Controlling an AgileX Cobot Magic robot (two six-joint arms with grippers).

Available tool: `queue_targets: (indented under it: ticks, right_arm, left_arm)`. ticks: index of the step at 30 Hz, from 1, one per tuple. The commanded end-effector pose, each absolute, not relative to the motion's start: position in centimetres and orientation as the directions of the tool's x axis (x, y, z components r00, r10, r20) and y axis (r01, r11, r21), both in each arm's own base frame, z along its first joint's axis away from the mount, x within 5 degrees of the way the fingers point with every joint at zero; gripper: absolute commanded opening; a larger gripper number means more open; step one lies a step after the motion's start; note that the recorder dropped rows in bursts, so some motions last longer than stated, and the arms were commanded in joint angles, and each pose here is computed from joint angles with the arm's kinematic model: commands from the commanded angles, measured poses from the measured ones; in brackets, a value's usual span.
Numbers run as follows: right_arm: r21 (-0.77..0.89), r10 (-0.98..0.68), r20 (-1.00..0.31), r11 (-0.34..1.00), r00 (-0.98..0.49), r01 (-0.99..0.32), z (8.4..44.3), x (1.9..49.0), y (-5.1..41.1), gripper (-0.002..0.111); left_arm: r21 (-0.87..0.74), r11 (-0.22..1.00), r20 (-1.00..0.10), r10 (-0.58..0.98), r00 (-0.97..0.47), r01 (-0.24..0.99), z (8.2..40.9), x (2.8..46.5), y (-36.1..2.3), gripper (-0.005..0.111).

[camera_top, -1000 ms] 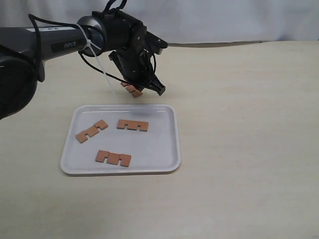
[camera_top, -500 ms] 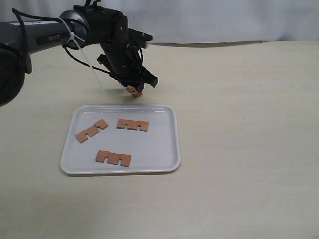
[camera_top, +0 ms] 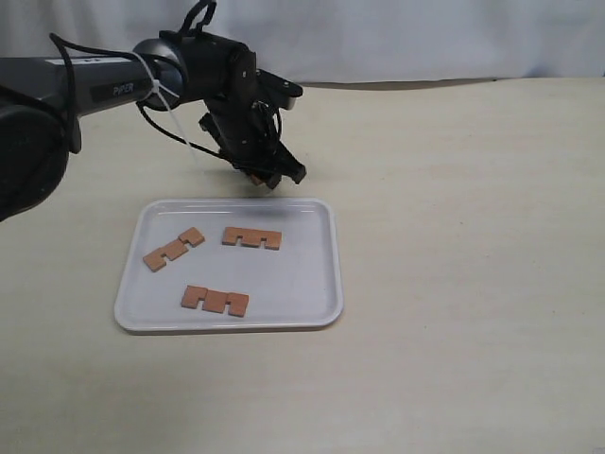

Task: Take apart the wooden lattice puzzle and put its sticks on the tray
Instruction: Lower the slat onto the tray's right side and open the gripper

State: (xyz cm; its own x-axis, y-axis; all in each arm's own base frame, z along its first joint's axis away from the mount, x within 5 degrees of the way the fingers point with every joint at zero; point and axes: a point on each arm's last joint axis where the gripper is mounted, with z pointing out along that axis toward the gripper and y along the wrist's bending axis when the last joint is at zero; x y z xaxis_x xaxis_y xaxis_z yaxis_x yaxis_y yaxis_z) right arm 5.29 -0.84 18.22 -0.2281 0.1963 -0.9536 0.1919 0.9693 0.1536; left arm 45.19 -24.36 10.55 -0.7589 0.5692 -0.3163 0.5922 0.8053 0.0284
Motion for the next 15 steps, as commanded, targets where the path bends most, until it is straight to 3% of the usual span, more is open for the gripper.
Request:
queue_targets:
  ticks: [1,3,4,5,6,7,11,15]
  right_arm:
    - [0.158,0.201,-0.954,0.967,-0.221,0.197,18.2,5.3,-0.9,0.004]
    - [0.158,0.201,-0.954,0.967,-0.221,0.197,18.2,5.3,-0.9,0.004]
    - [0.158,0.201,-0.954,0.967,-0.221,0.197,18.2,5.3,-0.9,0.004]
    - [0.158,0.201,-0.954,0.967,-0.221,0.197,18.2,5.3,-0.9,0.004]
    - [0.158,0.201,-0.954,0.967,-0.221,0.197,18.2,5.3,-0.9,0.004]
    - [0.158,0.201,-0.954,0.967,-0.221,0.197,18.2,5.3,-0.9,0.004]
    - [0.158,0.201,-0.954,0.967,-0.221,0.197,18.2,5.3,-0.9,0.004]
    - [0.158,0.201,-0.954,0.967,-0.221,0.197,18.2,5.3,-0.9,0.004]
  left_arm:
    - [0.039,0.802,-0.312,0.576,-0.755,0.596,10.3,45.3,-24.4,0.045]
    - [0.038,0.801,-0.307,0.578,-0.756,0.597,10.1,45.2,-24.4,0.044]
    - [0.043,0.786,-0.295,0.599,-0.744,0.616,9.9,45.1,-24.4,0.037]
    - [0.044,0.779,-0.290,0.609,-0.739,0.625,9.9,45.1,-24.4,0.027]
    - [0.049,0.766,-0.284,0.625,-0.727,0.640,9.9,45.0,-24.4,0.005]
    - [0.052,0.757,-0.278,0.637,-0.719,0.651,9.9,45.0,-24.4,0.000]
    - [0.045,0.758,-0.302,0.631,-0.715,0.650,11.7,44.8,-24.5,0.000]
    - [0.060,0.733,-0.332,0.655,-0.679,0.678,15.8,43.9,-25.1,0.000]
